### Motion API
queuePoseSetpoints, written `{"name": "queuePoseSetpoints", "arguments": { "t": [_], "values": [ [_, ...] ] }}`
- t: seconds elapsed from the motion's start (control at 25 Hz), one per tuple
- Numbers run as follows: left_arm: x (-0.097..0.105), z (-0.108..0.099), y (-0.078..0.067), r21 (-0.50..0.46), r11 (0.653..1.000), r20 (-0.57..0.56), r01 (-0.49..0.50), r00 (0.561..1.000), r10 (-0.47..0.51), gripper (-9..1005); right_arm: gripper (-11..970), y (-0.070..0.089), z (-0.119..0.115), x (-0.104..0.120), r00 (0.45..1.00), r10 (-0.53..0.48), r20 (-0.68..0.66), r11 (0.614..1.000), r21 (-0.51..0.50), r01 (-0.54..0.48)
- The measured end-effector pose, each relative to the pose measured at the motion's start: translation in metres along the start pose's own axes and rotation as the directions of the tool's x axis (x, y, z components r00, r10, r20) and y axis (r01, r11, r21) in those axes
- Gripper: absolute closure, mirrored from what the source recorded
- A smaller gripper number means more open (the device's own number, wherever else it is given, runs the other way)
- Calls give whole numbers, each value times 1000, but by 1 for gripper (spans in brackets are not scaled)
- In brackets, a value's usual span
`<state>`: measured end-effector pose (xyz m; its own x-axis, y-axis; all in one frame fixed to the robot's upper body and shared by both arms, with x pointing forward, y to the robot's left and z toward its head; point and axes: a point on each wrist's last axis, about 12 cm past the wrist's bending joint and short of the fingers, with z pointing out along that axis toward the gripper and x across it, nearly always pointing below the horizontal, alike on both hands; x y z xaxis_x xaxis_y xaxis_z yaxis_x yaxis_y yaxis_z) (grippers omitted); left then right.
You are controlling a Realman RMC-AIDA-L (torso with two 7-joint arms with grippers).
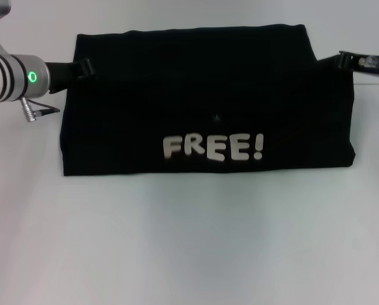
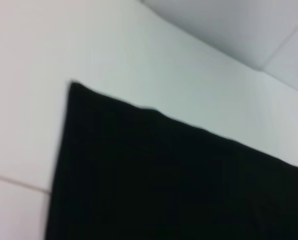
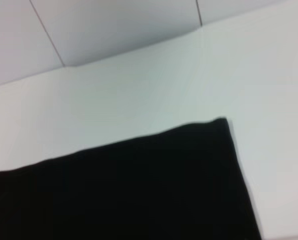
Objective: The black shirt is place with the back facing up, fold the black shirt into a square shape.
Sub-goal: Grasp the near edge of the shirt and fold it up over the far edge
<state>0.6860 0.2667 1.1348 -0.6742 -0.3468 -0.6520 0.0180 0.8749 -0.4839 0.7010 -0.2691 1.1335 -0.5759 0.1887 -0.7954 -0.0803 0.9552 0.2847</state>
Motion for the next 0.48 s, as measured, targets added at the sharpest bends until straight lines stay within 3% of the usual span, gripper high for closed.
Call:
{"name": "queuePoseSetpoints", "arguments": {
  "t": [0.16,0.48],
  "values": [
    [5,12,-4,-59,998,41,-29,999,31,938,905,6,4,-5,999,-34,16,999,11,34],
    [10,15,-4,-73,997,50,-23,998,26,934,888,16,10,-5,995,-95,21,995,27,95]
  ]
}}
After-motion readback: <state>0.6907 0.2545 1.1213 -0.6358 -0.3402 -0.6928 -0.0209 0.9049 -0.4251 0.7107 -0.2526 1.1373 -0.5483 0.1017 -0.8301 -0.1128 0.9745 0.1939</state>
